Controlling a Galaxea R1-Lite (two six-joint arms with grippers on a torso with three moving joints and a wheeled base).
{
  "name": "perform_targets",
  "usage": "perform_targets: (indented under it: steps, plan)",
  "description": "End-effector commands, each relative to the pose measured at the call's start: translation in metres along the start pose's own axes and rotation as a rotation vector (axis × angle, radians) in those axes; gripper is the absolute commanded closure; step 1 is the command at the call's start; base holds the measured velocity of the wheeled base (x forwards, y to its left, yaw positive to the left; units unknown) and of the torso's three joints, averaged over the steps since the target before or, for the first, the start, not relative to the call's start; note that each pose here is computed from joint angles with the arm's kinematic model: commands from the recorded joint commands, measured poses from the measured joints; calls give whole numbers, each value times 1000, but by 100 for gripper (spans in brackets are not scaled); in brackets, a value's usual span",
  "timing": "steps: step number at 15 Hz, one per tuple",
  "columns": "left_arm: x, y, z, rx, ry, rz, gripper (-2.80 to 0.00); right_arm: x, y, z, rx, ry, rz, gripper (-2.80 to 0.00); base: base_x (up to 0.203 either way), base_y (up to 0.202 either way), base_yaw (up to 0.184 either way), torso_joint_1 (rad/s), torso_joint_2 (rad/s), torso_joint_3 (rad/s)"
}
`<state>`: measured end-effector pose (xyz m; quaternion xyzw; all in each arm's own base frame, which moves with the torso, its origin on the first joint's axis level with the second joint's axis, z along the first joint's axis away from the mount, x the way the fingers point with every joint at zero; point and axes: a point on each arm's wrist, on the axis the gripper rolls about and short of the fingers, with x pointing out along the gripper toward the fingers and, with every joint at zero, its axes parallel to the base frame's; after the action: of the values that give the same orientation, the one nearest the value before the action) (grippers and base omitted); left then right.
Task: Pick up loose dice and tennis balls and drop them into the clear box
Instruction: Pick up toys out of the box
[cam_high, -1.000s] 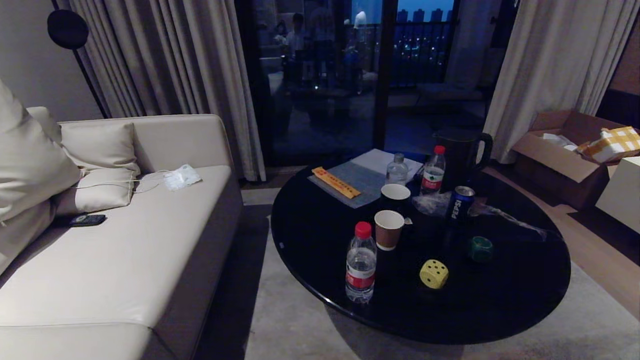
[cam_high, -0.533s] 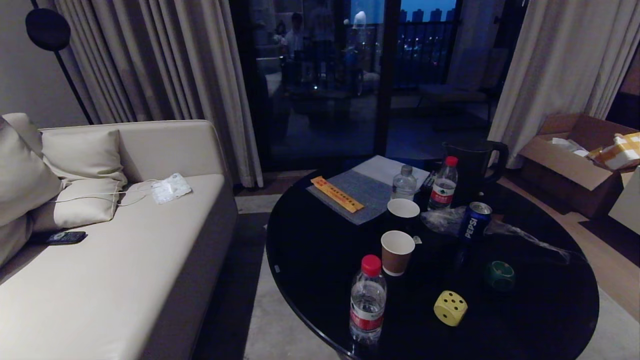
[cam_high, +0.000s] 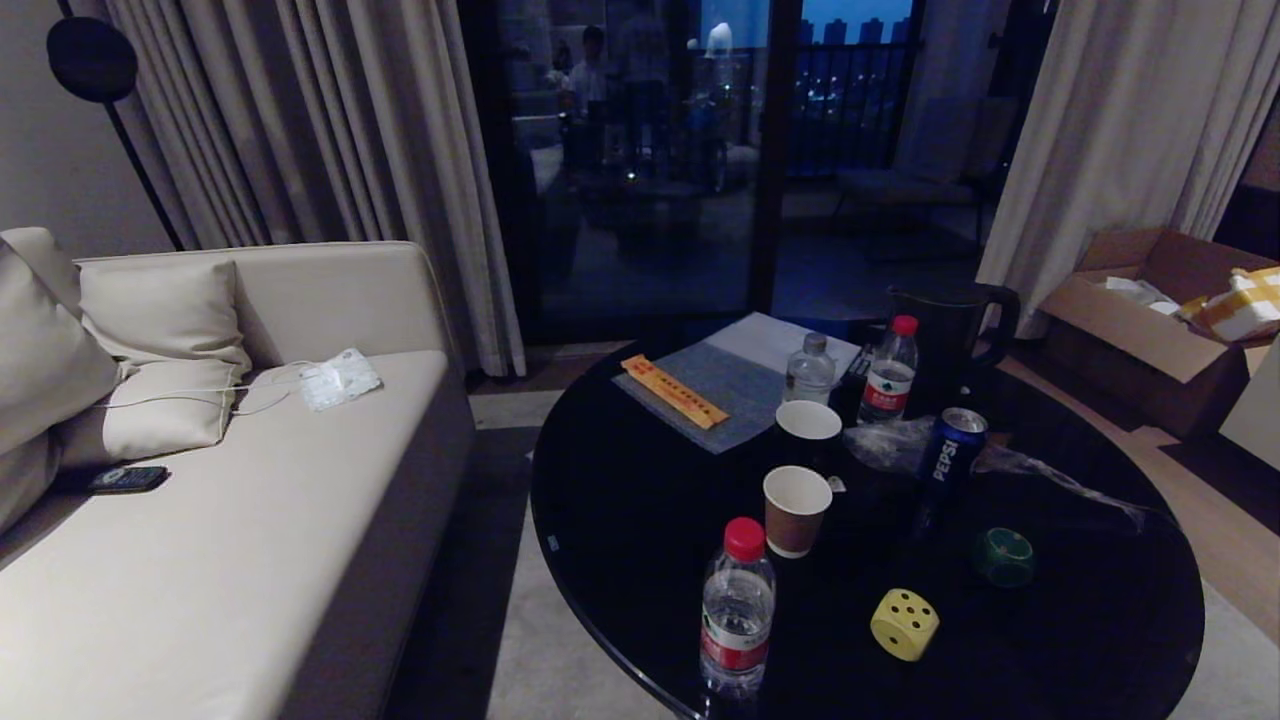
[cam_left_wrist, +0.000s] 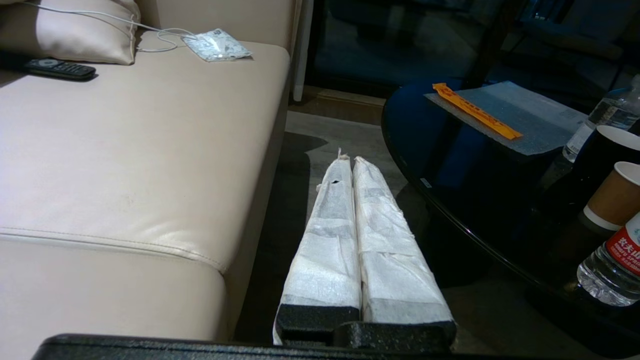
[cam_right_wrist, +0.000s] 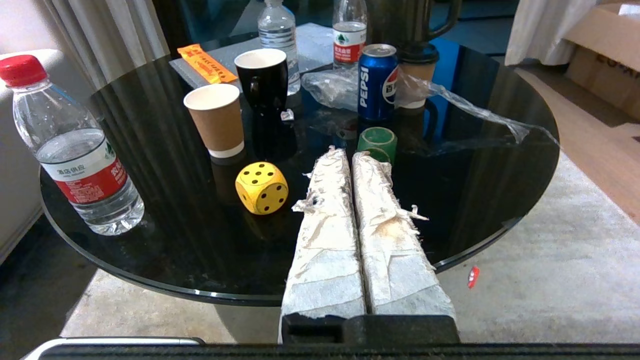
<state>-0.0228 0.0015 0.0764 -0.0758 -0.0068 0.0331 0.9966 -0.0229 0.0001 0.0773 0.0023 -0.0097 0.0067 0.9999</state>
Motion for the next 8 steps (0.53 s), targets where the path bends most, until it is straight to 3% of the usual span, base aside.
perform_targets:
  steps: [1,8]
  plan:
    - [0,0,0,-2,-1,0,0,1,0,-3,0,9,2,0,0,0,0,0,0,0]
    - [0,0,0,-3,-1,0,0,1,0,-3,-2,10,0,0,0,0,0,1,3,-176]
